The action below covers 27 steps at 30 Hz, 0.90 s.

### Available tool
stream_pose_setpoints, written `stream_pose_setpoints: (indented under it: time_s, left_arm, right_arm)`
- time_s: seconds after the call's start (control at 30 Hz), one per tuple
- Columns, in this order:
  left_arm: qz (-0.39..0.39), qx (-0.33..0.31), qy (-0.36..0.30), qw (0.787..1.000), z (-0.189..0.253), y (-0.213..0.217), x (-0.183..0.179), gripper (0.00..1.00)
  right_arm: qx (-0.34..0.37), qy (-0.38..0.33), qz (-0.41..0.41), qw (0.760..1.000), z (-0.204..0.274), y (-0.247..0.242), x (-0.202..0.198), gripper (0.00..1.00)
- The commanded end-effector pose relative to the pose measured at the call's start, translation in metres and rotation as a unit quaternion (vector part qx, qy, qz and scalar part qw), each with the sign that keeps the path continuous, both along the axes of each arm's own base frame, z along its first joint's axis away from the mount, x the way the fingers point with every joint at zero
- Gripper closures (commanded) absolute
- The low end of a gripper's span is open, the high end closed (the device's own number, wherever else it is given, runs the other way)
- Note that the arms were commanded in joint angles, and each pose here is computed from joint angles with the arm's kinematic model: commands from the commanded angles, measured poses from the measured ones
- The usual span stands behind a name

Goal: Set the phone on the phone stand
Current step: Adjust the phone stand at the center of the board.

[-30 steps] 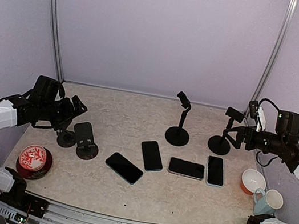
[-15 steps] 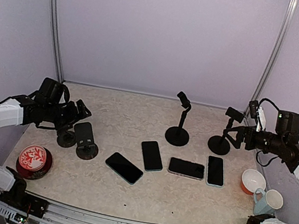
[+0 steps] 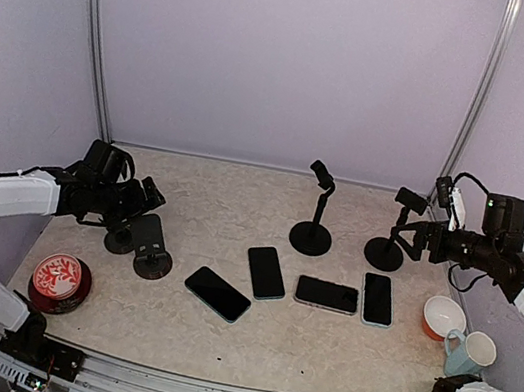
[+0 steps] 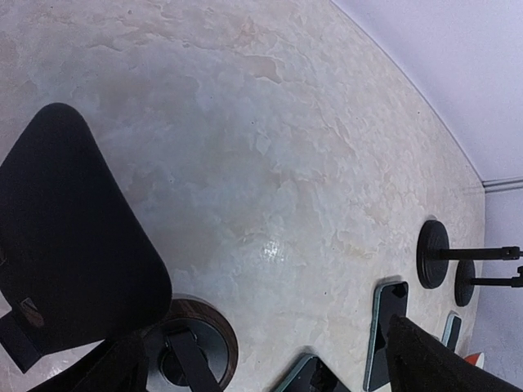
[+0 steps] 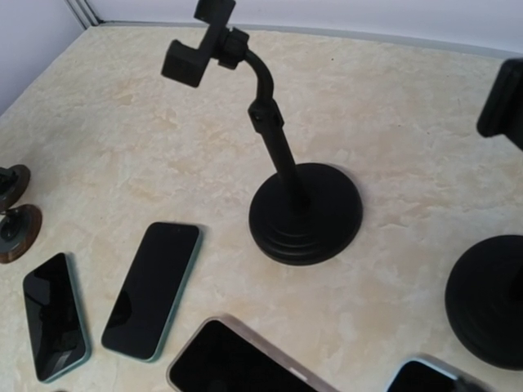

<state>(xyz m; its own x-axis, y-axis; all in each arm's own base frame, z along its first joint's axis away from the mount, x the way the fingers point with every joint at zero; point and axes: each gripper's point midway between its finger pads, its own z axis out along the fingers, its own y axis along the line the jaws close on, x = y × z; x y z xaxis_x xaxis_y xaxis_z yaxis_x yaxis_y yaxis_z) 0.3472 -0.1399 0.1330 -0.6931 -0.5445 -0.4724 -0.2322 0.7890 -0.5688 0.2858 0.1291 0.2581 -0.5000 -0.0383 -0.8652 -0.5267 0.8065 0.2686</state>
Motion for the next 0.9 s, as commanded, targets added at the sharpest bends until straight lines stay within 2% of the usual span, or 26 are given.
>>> stream_pose_setpoints:
  time_s: [0.0,0.27,0.53,0.7,0.87]
  left_arm:
    - [0.014,0.027,-0.045,0.998,0.021,0.003,0.028,0.01]
    - [0.001,0.038,-0.059,0.997,0.028,-0.006,0.047,0.01]
    - [-0.015,0.038,-0.125,0.991,0.081,-0.013,0.045,0.01]
    - [0.024,0.09,-0.151,0.984,0.114,0.013,0.038,0.01]
    - [0.043,0.167,-0.145,0.974,0.114,0.04,0.027,0.01]
  right_arm:
    - [0.002,-0.005,0.004,1.0,0.0,0.003,-0.002,0.0]
    - [0.003,-0.007,0.003,1.0,0.003,0.003,-0.003,0.0]
    - [0.003,-0.006,0.004,1.0,0.001,0.003,-0.004,0.0]
    - [0.004,-0.007,0.005,1.0,0.002,0.004,-0.004,0.0]
    - [0.006,-0.007,0.007,1.0,0.002,0.005,-0.004,0.0]
